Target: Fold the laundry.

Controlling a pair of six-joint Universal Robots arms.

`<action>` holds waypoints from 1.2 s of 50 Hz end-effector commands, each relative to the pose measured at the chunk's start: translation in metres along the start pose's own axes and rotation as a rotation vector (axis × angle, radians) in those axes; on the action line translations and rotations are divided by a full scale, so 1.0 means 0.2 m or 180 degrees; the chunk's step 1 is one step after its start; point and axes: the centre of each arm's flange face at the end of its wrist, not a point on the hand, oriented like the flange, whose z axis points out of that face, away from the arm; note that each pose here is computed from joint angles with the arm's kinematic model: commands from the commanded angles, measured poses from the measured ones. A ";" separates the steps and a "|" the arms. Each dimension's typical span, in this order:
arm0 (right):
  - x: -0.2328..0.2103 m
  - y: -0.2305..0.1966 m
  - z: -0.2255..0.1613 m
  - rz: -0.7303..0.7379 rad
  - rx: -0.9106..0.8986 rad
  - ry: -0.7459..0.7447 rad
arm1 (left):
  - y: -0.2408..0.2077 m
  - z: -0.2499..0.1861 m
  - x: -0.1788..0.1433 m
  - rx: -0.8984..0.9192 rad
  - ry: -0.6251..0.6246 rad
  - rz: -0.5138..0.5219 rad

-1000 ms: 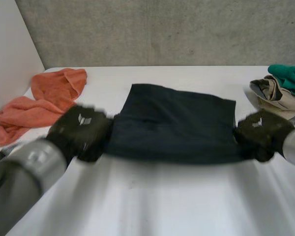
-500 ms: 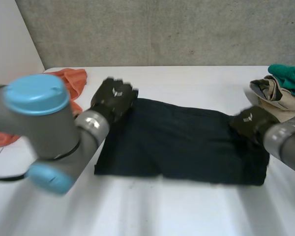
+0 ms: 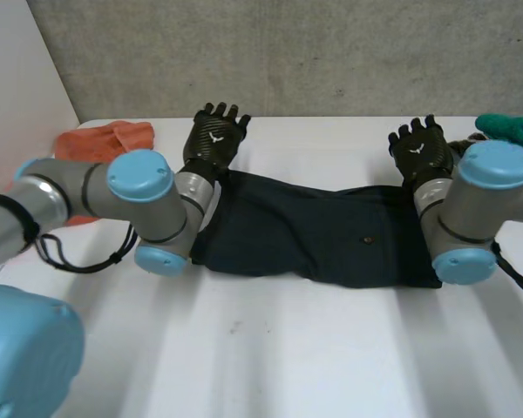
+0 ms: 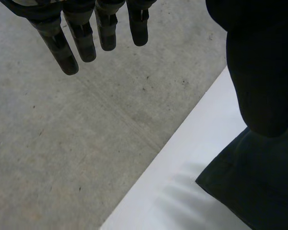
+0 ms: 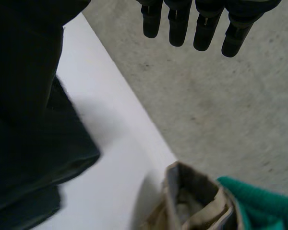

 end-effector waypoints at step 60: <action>-0.72 -0.37 -0.79 -0.0953 0.1594 -0.2054 | -0.48 -0.56 -0.21 -0.0032 -0.0061 -0.0832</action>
